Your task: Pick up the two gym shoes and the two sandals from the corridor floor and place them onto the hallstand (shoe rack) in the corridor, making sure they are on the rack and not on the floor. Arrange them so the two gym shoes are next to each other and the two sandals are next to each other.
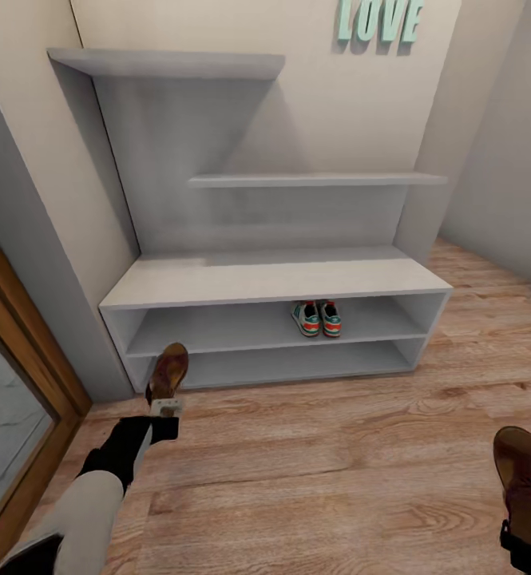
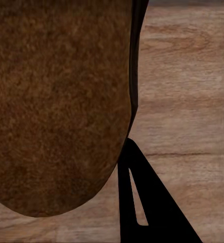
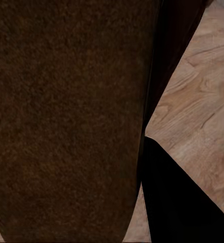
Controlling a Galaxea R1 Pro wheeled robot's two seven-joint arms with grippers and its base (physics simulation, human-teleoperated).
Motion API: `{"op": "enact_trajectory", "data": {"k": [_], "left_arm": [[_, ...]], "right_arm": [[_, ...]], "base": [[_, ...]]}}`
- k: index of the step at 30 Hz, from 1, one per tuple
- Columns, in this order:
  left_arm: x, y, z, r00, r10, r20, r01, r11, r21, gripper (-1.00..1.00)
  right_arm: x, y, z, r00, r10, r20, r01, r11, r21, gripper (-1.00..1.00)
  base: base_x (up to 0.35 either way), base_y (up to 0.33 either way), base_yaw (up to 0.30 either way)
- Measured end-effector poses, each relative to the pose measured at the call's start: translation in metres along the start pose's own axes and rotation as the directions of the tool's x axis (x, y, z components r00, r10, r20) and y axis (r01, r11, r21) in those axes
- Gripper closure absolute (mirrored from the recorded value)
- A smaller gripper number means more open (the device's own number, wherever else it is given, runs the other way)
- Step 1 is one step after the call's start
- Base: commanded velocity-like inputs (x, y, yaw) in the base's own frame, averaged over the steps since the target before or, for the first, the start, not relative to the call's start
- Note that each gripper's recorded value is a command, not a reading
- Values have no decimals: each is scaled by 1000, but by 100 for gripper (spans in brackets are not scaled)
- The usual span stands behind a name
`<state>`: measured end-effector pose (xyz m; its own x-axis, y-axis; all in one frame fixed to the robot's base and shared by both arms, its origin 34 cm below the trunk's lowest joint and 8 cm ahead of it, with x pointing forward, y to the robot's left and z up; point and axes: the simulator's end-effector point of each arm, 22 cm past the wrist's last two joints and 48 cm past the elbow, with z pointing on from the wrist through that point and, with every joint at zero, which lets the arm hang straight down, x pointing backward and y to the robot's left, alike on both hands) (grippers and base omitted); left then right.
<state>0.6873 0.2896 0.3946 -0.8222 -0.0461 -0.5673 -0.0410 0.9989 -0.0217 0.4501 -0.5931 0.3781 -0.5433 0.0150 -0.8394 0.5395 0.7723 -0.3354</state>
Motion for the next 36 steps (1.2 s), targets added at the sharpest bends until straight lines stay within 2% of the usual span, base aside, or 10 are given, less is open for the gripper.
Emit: {"op": "enact_trajectory", "data": {"k": [2, 3, 6, 10, 15, 21, 26, 36], "left_arm": [[-11, -2, -2, 1000, -3, -6, 3, 1000, 3, 100], [-22, -4, -5, 1000, -7, -13, 8, 1000, 5, 100], [-38, -6, -10, 999, -13, -31, 13, 1000, 6, 100], [-58, -6, -16, 999, -19, -39, 19, 1000, 7, 100], [-66, -5, -19, 999, -13, -36, 13, 1000, 2, 100], [-67, -7, -21, 998, 39, -52, -40, 999, -5, 100], [-62, -14, -22, 994, 68, -80, -68, 998, 0, 100], [-44, -9, -9, 993, 78, -93, -80, 997, -16, 100]], "right_arm": [[3, -13, 4, 999, 22, -32, -22, 1000, 11, 100], [5, -27, 8, 997, 51, -60, -49, 999, 22, 100], [11, -52, 13, 987, 107, -117, -106, 994, 16, 100], [13, -67, 17, 976, 154, -155, -158, 987, -14, 100], [-2, -68, 20, 974, 177, -142, -187, 980, -61, 100], [-19, -68, 23, 975, 181, -129, -192, 978, -77, 100], [-14, -67, 22, 967, 188, -171, -203, 976, -78, 100], [5, -61, 25, 965, 187, -184, -205, 975, -81, 100]], "base": [[0, 0, 0], [0, 0, 0], [0, 0, 0], [0, 0, 0], [0, 0, 0], [0, 0, 0], [0, 0, 0], [0, 0, 0]]}}
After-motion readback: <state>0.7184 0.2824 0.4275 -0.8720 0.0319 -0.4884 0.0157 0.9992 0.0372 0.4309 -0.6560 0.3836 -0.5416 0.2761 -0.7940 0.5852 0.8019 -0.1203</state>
